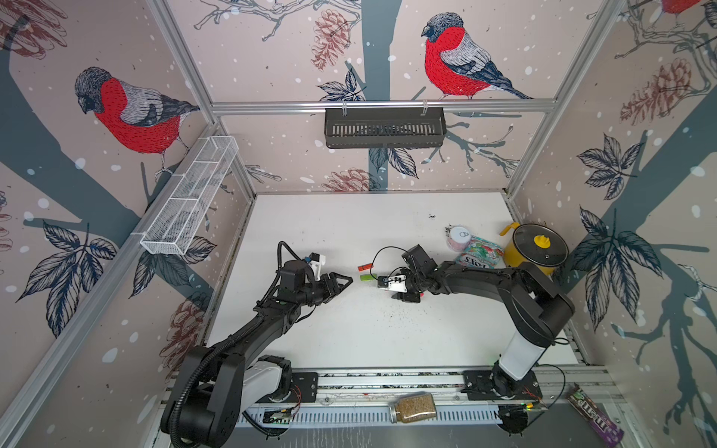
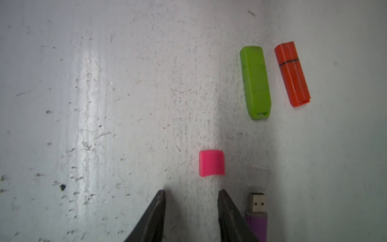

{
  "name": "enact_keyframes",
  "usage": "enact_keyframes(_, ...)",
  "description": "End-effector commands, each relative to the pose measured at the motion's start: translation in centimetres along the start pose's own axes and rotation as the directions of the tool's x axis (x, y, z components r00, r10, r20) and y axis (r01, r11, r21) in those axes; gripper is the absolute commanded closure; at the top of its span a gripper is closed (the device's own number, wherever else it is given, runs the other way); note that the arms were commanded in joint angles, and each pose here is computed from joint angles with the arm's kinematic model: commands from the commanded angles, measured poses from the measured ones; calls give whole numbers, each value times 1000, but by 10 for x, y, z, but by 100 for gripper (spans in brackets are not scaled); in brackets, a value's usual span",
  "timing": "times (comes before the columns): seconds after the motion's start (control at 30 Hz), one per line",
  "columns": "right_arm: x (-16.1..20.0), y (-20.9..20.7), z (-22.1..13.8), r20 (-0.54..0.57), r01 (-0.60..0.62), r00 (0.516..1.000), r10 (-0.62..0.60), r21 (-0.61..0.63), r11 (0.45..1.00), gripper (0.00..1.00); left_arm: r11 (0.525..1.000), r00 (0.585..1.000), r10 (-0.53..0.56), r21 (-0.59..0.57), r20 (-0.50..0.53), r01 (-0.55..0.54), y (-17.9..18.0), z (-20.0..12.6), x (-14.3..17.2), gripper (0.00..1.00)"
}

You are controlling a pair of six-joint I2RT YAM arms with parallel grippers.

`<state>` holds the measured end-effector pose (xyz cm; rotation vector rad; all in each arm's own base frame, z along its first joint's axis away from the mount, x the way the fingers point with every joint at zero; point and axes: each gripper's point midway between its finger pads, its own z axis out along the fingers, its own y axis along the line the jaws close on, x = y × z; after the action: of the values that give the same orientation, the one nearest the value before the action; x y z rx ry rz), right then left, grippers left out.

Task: Close the usb drive cover
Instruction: Pick up the cover from the center of the board.

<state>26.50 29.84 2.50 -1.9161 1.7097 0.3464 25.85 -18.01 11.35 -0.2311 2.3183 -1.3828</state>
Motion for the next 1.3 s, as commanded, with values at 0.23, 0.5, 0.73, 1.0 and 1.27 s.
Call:
enact_keyframes(0.23,6,-6,10,-28,-7,1000,6,-36,999,59,999,1000,21,43,-4,-21,-11,5,0,42)
enact_keyframes(0.5,12,3,15,-60,-9,998,3,-104,995,65,999,1000,22,37,-15,-22,-9,7,2,42)
enact_keyframes(0.73,17,4,19,-97,-40,995,27,-135,990,67,999,1000,19,37,-24,-18,-8,9,2,42)
enact_keyframes(1.0,24,4,17,-123,-77,991,58,-155,985,67,999,999,19,41,-29,-18,-8,9,3,42)
enact_keyframes(1.27,29,13,14,-141,-93,988,66,-194,977,65,999,999,17,44,-43,-15,-6,12,4,42)
